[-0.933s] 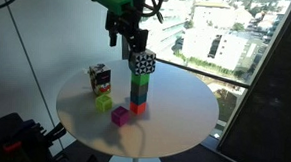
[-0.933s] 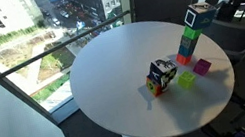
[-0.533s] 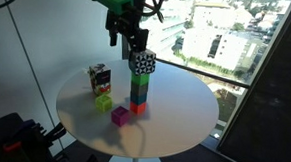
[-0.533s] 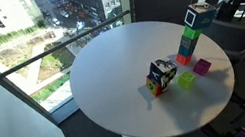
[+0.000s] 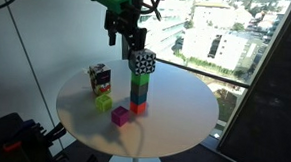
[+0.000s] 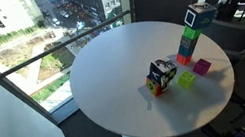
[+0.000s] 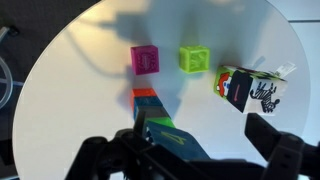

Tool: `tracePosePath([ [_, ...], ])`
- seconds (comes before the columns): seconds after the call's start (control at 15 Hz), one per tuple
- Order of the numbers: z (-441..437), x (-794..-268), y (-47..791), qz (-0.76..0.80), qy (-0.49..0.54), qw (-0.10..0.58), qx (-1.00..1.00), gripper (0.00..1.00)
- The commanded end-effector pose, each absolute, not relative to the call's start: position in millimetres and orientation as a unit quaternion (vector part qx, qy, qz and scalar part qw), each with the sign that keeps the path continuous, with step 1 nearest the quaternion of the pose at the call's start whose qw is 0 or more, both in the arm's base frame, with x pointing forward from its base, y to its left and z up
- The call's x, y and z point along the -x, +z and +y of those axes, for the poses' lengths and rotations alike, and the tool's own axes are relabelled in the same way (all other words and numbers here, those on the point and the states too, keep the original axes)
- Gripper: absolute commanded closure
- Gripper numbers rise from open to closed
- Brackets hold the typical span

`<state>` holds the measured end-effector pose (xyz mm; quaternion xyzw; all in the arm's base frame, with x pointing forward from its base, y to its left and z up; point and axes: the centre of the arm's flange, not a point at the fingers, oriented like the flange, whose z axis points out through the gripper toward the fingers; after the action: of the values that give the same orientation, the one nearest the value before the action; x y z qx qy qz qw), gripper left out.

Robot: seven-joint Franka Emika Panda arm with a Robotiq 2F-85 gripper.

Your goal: Remove the block with an owl from the stack and stack it on top of the block with a zebra image on top of it

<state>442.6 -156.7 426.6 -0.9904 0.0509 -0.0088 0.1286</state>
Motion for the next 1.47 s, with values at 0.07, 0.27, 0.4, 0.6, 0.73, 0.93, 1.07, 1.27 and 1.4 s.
tracePosePath([
  [0.07, -145, -455, 443, 0.052, -0.035, 0.102, 0.993, 0.00],
  [0.27, -139, -465, 451, 0.054, -0.060, 0.076, 0.994, 0.00],
  [0.4, -137, -471, 456, 0.059, -0.072, 0.057, 0.994, 0.00],
  [0.6, -136, -478, 465, 0.068, -0.083, 0.021, 0.994, 0.00],
  [0.73, -136, -483, 471, 0.077, -0.086, -0.001, 0.993, 0.00],
  [0.93, -136, -488, 476, 0.095, -0.082, -0.025, 0.992, 0.00],
  [1.07, -133, -490, 475, 0.109, -0.075, -0.033, 0.991, 0.00],
  [1.27, -130, -494, 473, 0.125, -0.052, -0.034, 0.990, 0.00],
  [1.4, -128, -497, 472, 0.133, -0.036, -0.031, 0.990, 0.00],
])
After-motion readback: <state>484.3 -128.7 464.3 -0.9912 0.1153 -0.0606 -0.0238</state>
